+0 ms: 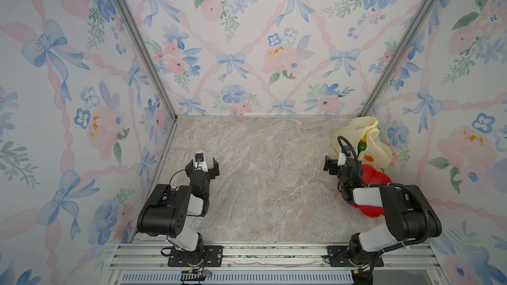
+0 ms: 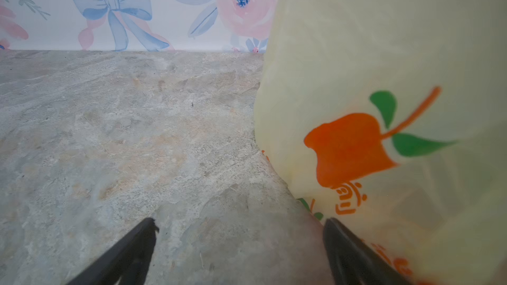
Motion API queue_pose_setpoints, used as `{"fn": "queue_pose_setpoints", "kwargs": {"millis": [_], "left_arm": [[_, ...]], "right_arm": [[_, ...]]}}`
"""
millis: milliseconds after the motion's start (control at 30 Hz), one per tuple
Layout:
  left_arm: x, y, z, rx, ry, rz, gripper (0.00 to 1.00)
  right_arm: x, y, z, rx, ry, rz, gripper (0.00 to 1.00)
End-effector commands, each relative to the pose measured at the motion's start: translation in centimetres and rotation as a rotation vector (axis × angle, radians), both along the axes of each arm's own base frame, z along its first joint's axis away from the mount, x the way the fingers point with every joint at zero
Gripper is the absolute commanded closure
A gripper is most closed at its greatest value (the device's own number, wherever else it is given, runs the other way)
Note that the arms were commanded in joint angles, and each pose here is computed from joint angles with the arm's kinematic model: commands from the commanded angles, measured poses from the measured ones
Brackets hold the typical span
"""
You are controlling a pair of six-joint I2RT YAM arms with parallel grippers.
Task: Take fruits out of the plastic bag
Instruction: Move the plastic bag to the center of the table.
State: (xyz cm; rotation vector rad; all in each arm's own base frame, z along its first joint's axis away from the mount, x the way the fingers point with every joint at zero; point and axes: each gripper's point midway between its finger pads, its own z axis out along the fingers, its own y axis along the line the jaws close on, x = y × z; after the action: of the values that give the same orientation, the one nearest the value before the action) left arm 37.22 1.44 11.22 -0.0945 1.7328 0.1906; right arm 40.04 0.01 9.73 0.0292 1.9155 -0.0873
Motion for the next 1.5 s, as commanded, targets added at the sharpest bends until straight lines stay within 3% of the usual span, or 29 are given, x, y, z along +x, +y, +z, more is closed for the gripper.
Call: {"fn": "queue_pose_setpoints", "kwargs": {"millis": [0, 900, 1200, 1367, 1467], "left_arm": [[0.0, -0.2, -0.2, 0.016, 0.006, -0.006, 0.02], [-0.1, 0.5, -0.2, -0.003, 0.001, 0.020, 0.02], [-2.4, -1.6, 5.0, 0.075, -0.105, -0.009, 0.02], [-2.3, -1.7, 8.2, -0.155, -0.075, 0.053, 0.02], [-3.0, -1.5, 9.2, -0.340, -0.049, 0.096, 0.02]], "right_arm": [[-0.1, 0.3, 0.0, 0.001, -0.008, 0.013, 0.03], [-0.1, 0.3, 0.0, 0.002, -0.010, 0.013, 0.03], [-1.6, 2.8, 2.9, -0.117, -0.051, 0.067, 0.03], [-2.8, 4.3, 5.8, -0.161, -0.092, 0.086, 0.03], [-4.0, 5.5, 9.6, -0.068, -0.103, 0.106, 0.03]]}}
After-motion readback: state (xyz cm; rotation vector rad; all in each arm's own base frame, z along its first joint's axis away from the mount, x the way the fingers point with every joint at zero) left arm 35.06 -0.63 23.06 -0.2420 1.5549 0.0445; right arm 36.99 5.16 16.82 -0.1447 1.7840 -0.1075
